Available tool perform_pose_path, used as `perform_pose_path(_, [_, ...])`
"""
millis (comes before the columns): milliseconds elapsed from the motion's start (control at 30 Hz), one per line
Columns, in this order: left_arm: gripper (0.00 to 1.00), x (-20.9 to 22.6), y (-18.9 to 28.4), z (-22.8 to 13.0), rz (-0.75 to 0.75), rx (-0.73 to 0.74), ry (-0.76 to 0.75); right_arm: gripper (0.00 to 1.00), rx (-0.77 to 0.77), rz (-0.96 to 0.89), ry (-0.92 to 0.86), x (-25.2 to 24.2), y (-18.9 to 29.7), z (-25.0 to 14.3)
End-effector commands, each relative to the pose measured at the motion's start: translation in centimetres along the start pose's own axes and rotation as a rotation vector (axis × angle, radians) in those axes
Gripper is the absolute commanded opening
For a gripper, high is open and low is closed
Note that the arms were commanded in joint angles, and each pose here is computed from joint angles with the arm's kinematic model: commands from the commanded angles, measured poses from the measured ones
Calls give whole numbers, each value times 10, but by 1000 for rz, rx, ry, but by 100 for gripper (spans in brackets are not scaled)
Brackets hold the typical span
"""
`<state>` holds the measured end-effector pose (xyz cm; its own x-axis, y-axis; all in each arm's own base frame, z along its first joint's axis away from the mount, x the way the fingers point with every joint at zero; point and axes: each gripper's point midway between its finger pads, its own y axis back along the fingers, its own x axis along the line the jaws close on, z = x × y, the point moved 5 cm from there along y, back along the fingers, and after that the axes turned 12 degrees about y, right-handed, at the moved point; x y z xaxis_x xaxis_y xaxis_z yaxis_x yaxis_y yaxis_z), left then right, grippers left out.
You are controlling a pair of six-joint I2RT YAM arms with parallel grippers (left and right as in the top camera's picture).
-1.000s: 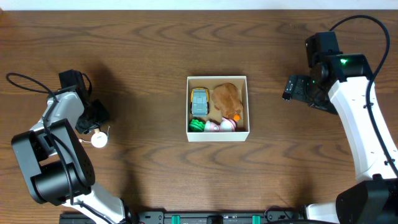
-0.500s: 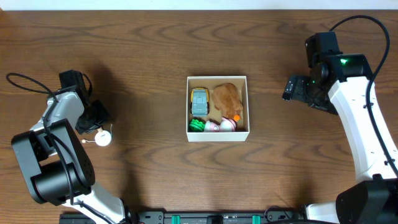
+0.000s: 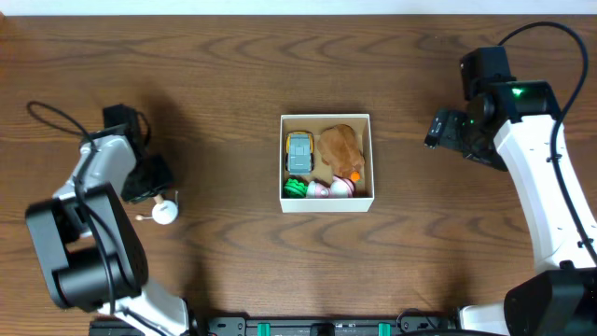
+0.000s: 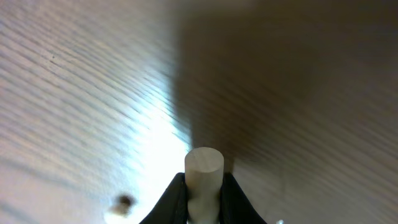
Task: Pack container
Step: 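Grasp the white base with wooden stick using the left gripper, then carry the stick object with the left gripper and place it in the box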
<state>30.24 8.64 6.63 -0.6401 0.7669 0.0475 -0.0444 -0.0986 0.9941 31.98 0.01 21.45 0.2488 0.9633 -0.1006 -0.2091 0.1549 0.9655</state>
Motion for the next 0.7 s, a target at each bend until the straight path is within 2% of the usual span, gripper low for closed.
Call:
perform_pose_path(0, [6, -25, 62, 1, -85, -167, -130, 99, 0, -27, -80, -18, -4, 4])
perform_pose_path(133, [6, -55, 122, -25, -198, -321, -258, 99, 11, -38, -153, -42, -7, 7])
perform_pose_path(333, [6, -101, 194, -91, -415, -496, -500, 99, 23, -30, -170, -79, -12, 10])
perform_pose_path(500, [6, -146, 222, -132, -574, -593, -701, 99, 36, -41, -164, -95, -14, 7])
perform_pose_path(667, [6, -195, 226, -156, -674, -665, -850, 99, 41, -15, -138, -92, -14, 7])
